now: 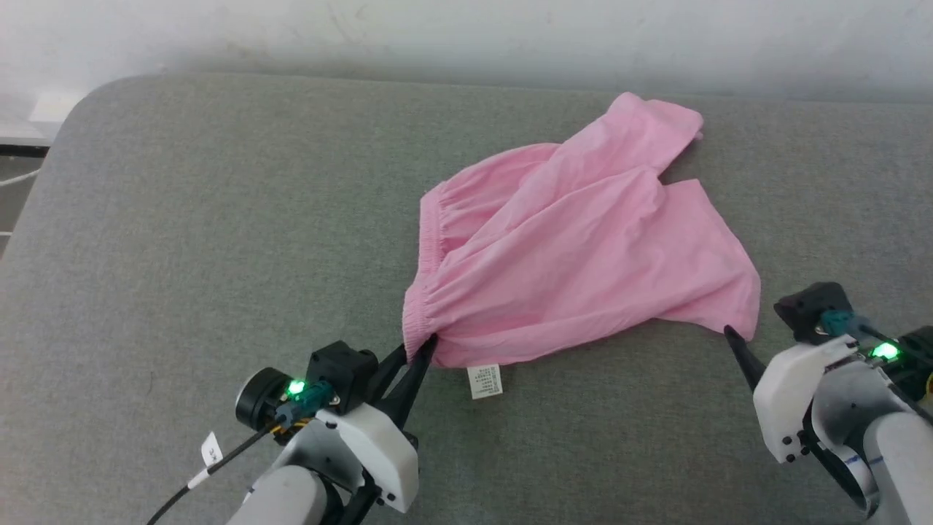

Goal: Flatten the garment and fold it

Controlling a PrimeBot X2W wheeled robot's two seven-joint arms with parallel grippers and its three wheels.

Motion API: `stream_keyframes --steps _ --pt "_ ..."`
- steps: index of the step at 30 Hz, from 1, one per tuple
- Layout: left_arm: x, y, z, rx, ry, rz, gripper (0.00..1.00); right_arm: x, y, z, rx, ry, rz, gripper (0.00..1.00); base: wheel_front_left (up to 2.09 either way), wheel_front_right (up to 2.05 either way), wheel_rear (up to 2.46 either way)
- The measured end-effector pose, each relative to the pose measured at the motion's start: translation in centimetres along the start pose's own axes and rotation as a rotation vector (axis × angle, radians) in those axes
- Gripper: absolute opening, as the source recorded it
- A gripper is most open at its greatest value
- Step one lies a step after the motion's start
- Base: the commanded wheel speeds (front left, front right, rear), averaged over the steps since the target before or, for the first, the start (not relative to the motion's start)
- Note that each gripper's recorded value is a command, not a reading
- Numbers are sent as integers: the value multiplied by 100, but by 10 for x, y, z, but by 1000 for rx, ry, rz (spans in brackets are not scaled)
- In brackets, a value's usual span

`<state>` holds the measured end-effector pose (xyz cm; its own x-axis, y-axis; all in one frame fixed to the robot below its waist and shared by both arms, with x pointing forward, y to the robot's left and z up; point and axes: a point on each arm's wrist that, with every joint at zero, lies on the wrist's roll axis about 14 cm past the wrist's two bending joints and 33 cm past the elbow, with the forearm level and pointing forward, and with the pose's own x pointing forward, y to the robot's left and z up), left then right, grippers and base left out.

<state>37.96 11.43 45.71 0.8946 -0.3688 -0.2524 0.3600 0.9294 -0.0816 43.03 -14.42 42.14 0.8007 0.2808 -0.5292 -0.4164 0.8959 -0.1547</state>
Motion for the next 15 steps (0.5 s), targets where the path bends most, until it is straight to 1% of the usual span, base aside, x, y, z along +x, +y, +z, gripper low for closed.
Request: stream_keyframes --steps 4,8,14,15 --pt "-1 -1 -2 -9 1 4 0 12 2 -9 -51 81 30 100 0 0 0" --pt "-1 0 -6 -13 10 9 0 22 1 -12 -93 109 45 100 0 0 0" --pt "-1 2 -11 -17 23 14 0 35 6 -20 -116 145 76 100 0 0 0" --pt "-2 3 -12 -17 26 15 0 36 8 -22 -120 151 83 81 0 0 0"
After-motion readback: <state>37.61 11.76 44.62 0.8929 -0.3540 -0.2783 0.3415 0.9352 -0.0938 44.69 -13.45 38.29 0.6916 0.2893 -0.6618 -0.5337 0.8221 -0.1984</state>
